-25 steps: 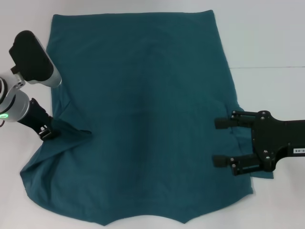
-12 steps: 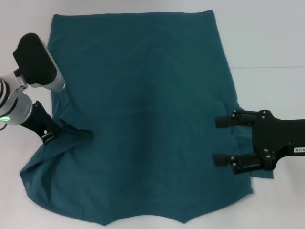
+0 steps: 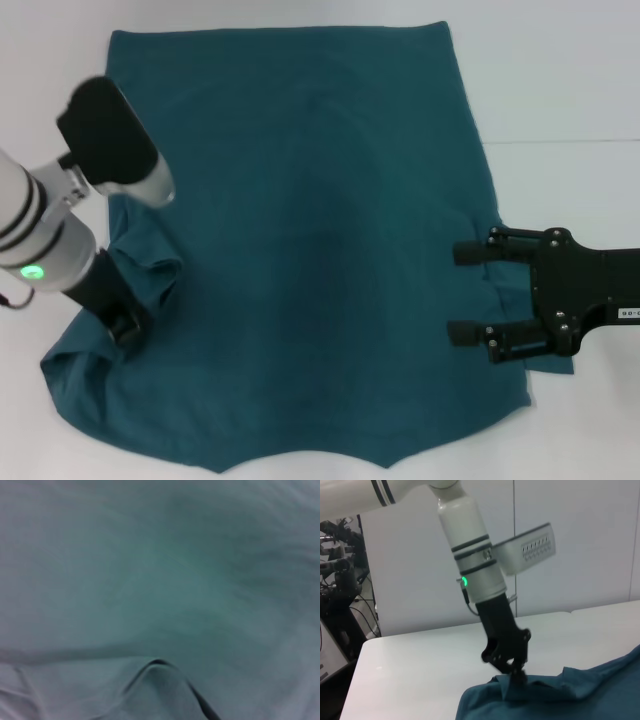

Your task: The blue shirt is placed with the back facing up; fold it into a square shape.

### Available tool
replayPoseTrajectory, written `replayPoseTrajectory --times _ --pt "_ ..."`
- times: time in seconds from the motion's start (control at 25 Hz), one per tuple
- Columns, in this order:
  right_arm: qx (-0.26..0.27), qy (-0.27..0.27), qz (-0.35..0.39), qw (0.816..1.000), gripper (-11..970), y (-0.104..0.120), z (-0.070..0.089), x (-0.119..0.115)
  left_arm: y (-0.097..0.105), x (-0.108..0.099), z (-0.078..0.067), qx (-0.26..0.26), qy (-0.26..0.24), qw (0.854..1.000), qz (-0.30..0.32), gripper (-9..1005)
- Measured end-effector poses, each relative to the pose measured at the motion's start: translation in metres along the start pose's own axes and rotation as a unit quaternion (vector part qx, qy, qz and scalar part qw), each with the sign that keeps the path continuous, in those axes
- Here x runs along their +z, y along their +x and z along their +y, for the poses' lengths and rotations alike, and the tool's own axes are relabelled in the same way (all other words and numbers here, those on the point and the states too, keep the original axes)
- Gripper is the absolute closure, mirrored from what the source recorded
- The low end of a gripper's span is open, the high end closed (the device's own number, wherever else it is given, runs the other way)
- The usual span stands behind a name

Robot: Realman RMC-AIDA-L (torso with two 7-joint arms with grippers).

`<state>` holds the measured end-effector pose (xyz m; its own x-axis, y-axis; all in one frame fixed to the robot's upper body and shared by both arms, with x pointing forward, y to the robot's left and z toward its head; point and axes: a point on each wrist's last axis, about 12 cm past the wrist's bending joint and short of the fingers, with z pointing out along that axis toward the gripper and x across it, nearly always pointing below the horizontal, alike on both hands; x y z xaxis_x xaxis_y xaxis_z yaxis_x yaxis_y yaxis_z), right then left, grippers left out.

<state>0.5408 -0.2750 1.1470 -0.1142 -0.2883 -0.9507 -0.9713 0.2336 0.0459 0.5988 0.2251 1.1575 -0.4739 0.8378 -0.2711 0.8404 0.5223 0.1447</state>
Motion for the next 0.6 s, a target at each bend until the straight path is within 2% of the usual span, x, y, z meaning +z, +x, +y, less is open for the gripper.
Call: replayPoseTrajectory --times 0.16,0.32,0.44,0.6 --pt "-0.003 0.0 0.0 1.0 17 0.0 0.0 0.0 -0.006 0.011 -0.016 -0.006 0.018 1.0 0.002 959" --pt "-0.007 0.0 0.0 1.0 17 0.0 0.0 0.0 -0.012 0.016 -0.022 -0.02 0.031 0.999 -0.015 931" --pt "-0.007 0.002 -0.001 1.0 17 0.0 0.0 -0.001 -0.016 0.017 -0.023 -0.028 0.035 0.999 -0.029 902" --pt "-0.008 0.007 -0.002 1.0 17 0.0 -0.001 -0.002 -0.019 0.014 -0.019 -0.034 0.022 0.998 -0.053 807"
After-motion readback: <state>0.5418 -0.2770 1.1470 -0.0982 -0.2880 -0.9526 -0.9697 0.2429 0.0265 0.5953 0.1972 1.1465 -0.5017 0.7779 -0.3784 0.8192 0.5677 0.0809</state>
